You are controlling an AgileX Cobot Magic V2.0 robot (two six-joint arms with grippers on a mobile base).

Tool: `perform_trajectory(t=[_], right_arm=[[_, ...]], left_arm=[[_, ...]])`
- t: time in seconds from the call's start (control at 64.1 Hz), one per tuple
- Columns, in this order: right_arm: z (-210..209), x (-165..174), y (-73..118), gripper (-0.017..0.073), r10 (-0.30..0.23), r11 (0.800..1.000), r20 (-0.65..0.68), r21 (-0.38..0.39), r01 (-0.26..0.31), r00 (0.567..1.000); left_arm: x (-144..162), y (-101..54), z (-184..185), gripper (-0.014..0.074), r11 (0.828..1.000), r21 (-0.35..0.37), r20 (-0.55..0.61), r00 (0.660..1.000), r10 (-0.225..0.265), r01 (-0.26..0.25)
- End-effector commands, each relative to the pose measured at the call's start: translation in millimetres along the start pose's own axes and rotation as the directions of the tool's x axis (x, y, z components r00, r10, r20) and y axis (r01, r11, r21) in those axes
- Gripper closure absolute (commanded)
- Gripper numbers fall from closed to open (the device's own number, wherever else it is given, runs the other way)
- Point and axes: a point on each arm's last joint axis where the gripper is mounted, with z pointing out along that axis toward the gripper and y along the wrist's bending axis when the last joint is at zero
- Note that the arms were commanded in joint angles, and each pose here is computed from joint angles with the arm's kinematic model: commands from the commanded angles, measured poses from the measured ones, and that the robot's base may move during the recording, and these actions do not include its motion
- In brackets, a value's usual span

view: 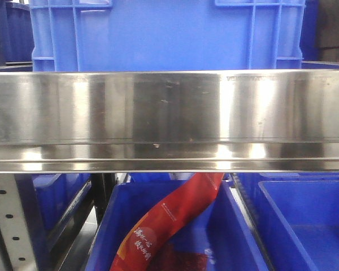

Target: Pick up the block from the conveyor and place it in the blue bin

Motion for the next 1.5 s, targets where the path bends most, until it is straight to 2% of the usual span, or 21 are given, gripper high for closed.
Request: perform_trajectory(t=[0.0, 0.156, 0.312, 0.421, 0.593, 0.718, 0.921, 0.999, 1.108, 1.171, 1.28, 1.373, 1.42, 1.483], right_arm=[[4, -20, 3.0, 0.0721, -0.024, 0.999, 0.059, -0.021, 0.025, 0.998], [19, -60, 16.6, 0.0721, -0.034, 0.993, 0.119, -0.108, 0.047, 0.992], [48, -91, 40.5, 0.0721, -0.048, 0.974, 0.127, -0.213, 0.075, 0.991], [77, -100, 58.0, 0.0721, -0.061, 0.962, 0.102, -0.259, 0.086, 0.993], [135, -89, 77.7, 0.0721, -0.089, 0.956, 0.007, -0.279, 0.088, 0.996], [173, -71, 86.1, 0.0721, -0.113, 0.957, -0.083, -0.277, 0.086, 0.990], [210, -50, 94.0, 0.0721, -0.133, 0.958, -0.161, -0.275, 0.085, 0.978], [214, -48, 94.8, 0.0711, -0.136, 0.958, -0.171, -0.275, 0.085, 0.976], [215, -47, 95.0, 0.0603, -0.136, 0.958, -0.173, -0.275, 0.085, 0.975], [215, -47, 95.0, 0.0482, -0.136, 0.958, -0.173, -0.275, 0.085, 0.975], [215, -47, 95.0, 0.0209, -0.136, 0.958, -0.173, -0.275, 0.085, 0.975], [215, -47, 95.0, 0.0034, -0.137, 0.958, -0.175, -0.275, 0.085, 0.975], [214, -47, 94.8, -0.0011, -0.137, 0.958, -0.175, -0.275, 0.085, 0.975], [211, -48, 94.0, -0.0007, -0.138, 0.958, -0.178, -0.275, 0.085, 0.974]], left_arm=[[-22, -7.2, 9, 0.0704, 0.998, 0.066, 0.035, 0.999, 0.000, -0.002], [-63, -26.8, 37, 0.0704, 0.982, 0.186, 0.042, 0.999, 0.024, -0.032], [-95, -43.8, 72, 0.0704, 0.969, 0.245, 0.028, 0.999, 0.034, -0.040], [-100, -53.6, 105, 0.0704, 0.964, 0.264, -0.014, 0.999, 0.029, -0.025], [-86, -67.9, 160, 0.0704, 0.962, 0.272, -0.104, 0.993, 0.051, -0.021], [-66, -79.5, 195, 0.0704, 0.956, 0.293, -0.187, 0.981, 0.045, 0.012], [-48, -89.0, 222, 0.0703, 0.951, 0.306, -0.253, 0.967, 0.037, 0.044], [-47, -89.5, 224, 0.0668, 0.951, 0.306, -0.253, 0.967, 0.037, 0.044], [-47, -89.6, 224, 0.0529, 0.951, 0.307, -0.251, 0.967, 0.034, 0.046], [-47, -89.6, 224, 0.0400, 0.951, 0.307, -0.251, 0.967, 0.034, 0.046], [-47, -89.8, 224, 0.0167, 0.950, 0.308, -0.252, 0.967, 0.032, 0.049], [-47, -89.6, 223, 0.0039, 0.950, 0.308, -0.252, 0.967, 0.032, 0.049], [-48, -89.4, 222, -0.0010, 0.950, 0.308, -0.250, 0.968, 0.031, 0.049], [-49, -89.0, 220, -0.0015, 0.949, 0.310, -0.251, 0.968, 0.028, 0.053]])
